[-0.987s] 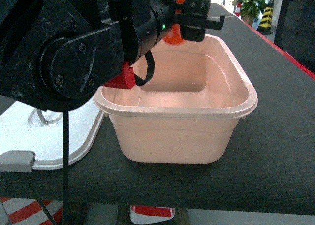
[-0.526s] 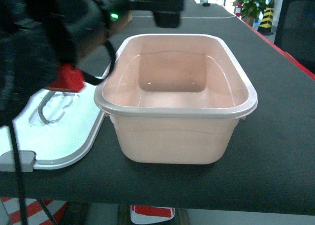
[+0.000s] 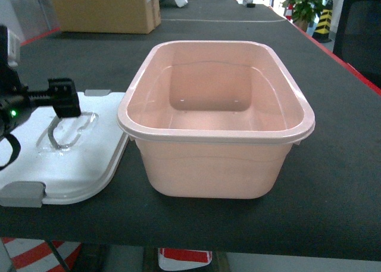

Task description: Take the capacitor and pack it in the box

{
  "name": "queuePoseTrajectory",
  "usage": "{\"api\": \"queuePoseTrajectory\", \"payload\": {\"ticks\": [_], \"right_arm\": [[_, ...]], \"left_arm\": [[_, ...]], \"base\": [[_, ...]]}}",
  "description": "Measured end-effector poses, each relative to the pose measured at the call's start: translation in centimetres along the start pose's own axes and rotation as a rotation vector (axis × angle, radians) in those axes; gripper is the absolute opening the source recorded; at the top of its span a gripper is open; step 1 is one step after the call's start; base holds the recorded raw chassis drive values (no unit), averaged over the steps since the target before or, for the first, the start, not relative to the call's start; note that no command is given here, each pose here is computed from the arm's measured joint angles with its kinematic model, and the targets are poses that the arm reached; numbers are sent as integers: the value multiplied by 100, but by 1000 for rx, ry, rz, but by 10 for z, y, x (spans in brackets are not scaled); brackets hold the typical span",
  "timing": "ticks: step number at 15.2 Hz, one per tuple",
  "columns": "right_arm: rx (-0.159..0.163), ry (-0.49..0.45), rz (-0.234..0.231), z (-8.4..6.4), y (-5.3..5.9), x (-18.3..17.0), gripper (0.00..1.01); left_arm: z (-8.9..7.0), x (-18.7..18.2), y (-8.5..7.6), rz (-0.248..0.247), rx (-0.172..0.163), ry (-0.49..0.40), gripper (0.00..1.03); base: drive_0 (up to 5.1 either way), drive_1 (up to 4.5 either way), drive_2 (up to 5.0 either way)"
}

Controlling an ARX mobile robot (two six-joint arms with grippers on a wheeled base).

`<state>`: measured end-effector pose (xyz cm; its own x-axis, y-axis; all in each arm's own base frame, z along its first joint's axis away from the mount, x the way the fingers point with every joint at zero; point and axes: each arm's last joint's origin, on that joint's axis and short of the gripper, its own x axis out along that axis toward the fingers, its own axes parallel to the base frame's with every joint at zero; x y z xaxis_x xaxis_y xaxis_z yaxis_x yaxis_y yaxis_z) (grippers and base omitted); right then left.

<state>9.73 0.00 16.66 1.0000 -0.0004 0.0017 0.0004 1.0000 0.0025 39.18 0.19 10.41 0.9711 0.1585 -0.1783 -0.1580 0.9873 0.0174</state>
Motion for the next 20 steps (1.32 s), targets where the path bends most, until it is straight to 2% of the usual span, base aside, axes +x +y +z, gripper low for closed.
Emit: {"api": "queuePoseTrajectory", "payload": {"ticks": [2, 3, 4, 5, 9, 12, 13, 15, 16, 17, 19, 20], "right_arm": [[0, 0, 0, 0, 0, 0, 98], [0, 0, 0, 0, 0, 0, 98], [0, 0, 0, 0, 0, 0, 98], [0, 0, 0, 0, 0, 0, 98], [0, 0, 0, 0, 0, 0, 98], [0, 0, 0, 0, 0, 0, 98], [0, 0, 0, 0, 0, 0, 98], [0, 0, 0, 0, 0, 0, 98], [0, 0, 0, 0, 0, 0, 98], [0, 0, 0, 0, 0, 0, 98], [0, 1, 0, 0, 0, 0, 98], [0, -1, 0, 0, 0, 0, 98]], "left_arm": [[-36, 23, 3, 20, 20, 96, 98], [-46, 26, 1, 9, 27, 140, 98], [-47, 28, 0, 17, 34, 149, 98], [-43, 30, -1, 27, 35, 132, 91], [-41, 31, -2, 29, 48, 119, 43], [-41, 29, -3, 17, 74, 116, 7], [-41, 28, -3, 21, 83, 118, 2], [-36, 22, -2, 22, 86, 117, 2], [-24, 15, -1, 22, 85, 105, 2], [-1, 9, -2, 22, 79, 68, 2], [74, -9, -6, 37, 41, -85, 2], [118, -20, -14, 41, 14, -159, 2]], "base": [[0, 0, 0], [0, 0, 0], [0, 0, 0], [0, 0, 0], [0, 0, 0], [0, 0, 0], [0, 0, 0], [0, 0, 0], [0, 0, 0], [0, 0, 0], [0, 0, 0], [0, 0, 0]]}}
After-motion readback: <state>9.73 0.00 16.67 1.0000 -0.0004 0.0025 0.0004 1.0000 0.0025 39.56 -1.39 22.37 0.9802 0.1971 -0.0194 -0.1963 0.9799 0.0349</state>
